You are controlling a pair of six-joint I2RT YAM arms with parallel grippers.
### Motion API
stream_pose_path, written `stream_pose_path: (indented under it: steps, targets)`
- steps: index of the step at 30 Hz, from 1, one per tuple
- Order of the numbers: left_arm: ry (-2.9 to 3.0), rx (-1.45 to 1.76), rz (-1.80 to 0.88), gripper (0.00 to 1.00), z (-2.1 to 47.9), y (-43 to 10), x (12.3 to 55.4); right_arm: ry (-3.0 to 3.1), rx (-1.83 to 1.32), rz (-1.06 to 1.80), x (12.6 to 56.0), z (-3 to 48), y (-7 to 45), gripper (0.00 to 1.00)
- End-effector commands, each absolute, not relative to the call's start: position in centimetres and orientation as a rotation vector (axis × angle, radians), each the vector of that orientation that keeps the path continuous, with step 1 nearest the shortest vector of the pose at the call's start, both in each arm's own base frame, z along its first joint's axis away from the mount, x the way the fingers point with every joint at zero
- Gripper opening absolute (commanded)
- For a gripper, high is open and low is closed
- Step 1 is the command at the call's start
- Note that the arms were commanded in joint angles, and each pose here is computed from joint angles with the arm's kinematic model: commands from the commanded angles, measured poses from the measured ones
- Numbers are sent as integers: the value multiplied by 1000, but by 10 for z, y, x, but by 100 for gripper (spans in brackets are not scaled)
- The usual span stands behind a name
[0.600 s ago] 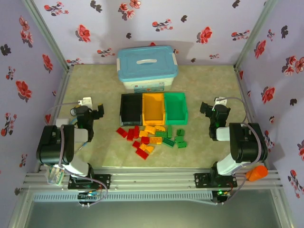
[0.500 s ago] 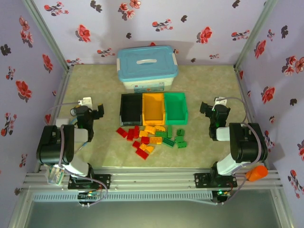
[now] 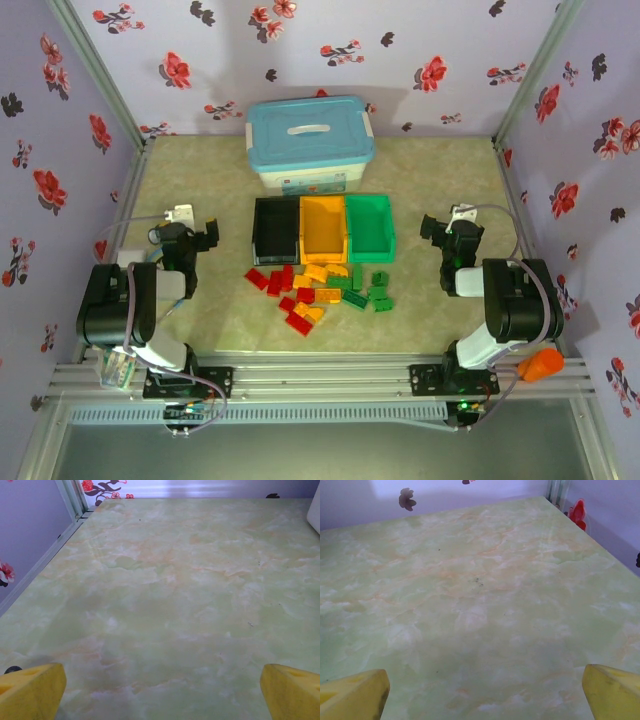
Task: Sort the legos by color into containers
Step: Pick up the lego from the center of the table.
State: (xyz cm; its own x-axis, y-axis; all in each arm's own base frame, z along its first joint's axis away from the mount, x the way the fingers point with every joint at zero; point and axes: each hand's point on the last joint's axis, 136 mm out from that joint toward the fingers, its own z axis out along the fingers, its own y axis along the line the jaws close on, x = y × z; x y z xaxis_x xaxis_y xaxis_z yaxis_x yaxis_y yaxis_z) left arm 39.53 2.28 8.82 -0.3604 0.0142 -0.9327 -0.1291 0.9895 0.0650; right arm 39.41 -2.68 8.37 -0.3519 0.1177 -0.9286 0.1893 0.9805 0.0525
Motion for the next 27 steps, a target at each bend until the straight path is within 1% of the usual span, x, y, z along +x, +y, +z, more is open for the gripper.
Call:
stream_pose_path:
  steps: [1, 22, 24, 26, 27]
  targets:
    - [1918, -77, 137, 100, 94, 22, 397, 1926, 215, -62, 395, 87, -24, 99]
    - [1917, -81, 138, 100, 95, 23, 398, 1925, 215, -62, 395, 87, -24, 99]
    - [1890, -151, 234, 100, 106, 34, 394, 1908, 198, -52, 396, 97, -21, 99]
    - [1912, -116, 254, 100, 128, 25, 393, 1926, 168, -40, 391, 117, -16, 99]
    - [1950, -110, 269, 100, 134, 22, 393, 1908, 156, -30, 387, 137, -13, 99]
